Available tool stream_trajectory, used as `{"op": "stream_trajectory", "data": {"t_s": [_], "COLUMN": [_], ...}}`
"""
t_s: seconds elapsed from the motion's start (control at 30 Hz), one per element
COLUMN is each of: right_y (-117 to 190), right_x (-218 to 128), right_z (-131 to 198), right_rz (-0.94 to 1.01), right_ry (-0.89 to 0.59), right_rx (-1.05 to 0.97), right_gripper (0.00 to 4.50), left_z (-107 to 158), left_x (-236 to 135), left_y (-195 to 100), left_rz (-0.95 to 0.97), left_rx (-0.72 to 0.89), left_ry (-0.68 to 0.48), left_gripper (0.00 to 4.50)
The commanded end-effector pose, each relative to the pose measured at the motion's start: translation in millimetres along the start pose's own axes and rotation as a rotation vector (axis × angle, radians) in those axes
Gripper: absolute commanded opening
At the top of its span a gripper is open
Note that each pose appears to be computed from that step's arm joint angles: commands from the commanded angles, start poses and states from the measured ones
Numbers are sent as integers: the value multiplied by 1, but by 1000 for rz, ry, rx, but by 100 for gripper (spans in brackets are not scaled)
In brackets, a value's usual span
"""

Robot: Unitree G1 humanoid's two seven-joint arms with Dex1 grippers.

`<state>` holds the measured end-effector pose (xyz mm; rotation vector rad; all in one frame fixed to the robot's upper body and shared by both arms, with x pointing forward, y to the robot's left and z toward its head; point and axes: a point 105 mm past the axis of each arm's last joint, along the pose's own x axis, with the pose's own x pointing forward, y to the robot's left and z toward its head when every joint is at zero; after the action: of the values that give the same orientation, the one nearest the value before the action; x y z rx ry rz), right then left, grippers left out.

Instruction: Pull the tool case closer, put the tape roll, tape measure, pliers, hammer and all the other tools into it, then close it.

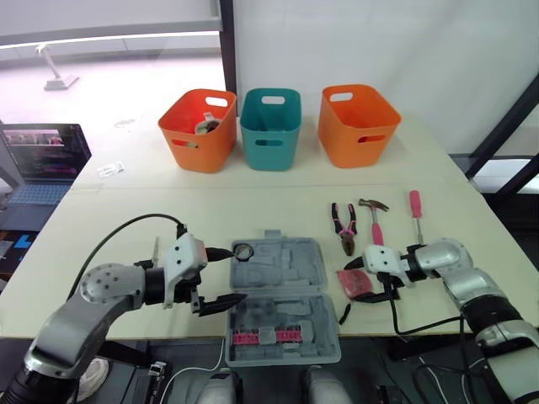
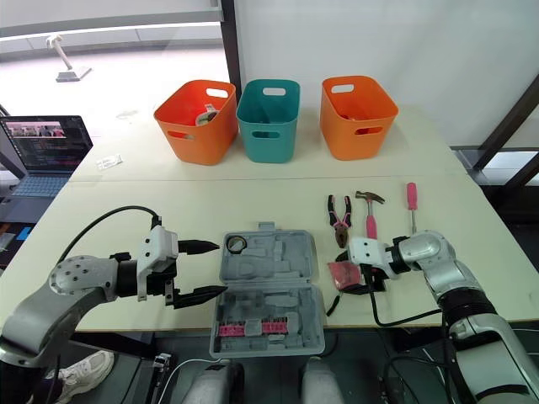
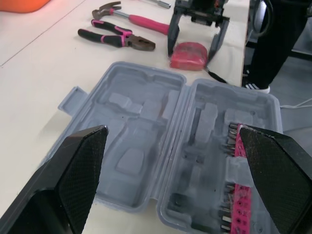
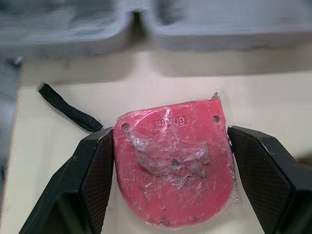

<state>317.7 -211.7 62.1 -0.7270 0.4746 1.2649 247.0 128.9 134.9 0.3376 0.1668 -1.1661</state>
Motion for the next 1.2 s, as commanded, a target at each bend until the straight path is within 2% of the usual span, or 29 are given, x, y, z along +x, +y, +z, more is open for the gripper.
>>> {"op": "stream_trajectory", "data": {"t_s": [0.03,0.13,0.27,0.37,0.5,0.63,0.7,0.8,1.2], "right_y": [-16,-28,-32,-41,-50,-53,-50,-43,-39], "right_x": [-15,-17,-17,-18,-8,12,26,39,60], "right_z": [13,36,74,95,114,126,129,130,121], "right_rz": [-106,-194,-144,-76,-82,-102,-105,-88,-95], "right_ry": [53,79,112,266,346,346,372,355,363], "right_rx": [-32,-75,-85,16,-53,-50,-150,-167,-197], "right_gripper": [318,318,318,318,318,318,318,318,318], "left_z": [3,-2,-4,-7,-10,-11,-12,-11,-14], "left_x": [-10,-18,-25,-30,-35,-38,-40,-42,-43], "left_y": [6,10,13,12,6,3,1,-1,-3], "left_rz": [45,85,138,183,208,239,255,270,280], "left_rx": [28,23,15,-11,-2,-8,-7,-7,-10], "left_ry": [-7,5,2,-2,-1,-4,5,6,34], "left_gripper": [450,450,450,450,450,450,450,450,450]}}
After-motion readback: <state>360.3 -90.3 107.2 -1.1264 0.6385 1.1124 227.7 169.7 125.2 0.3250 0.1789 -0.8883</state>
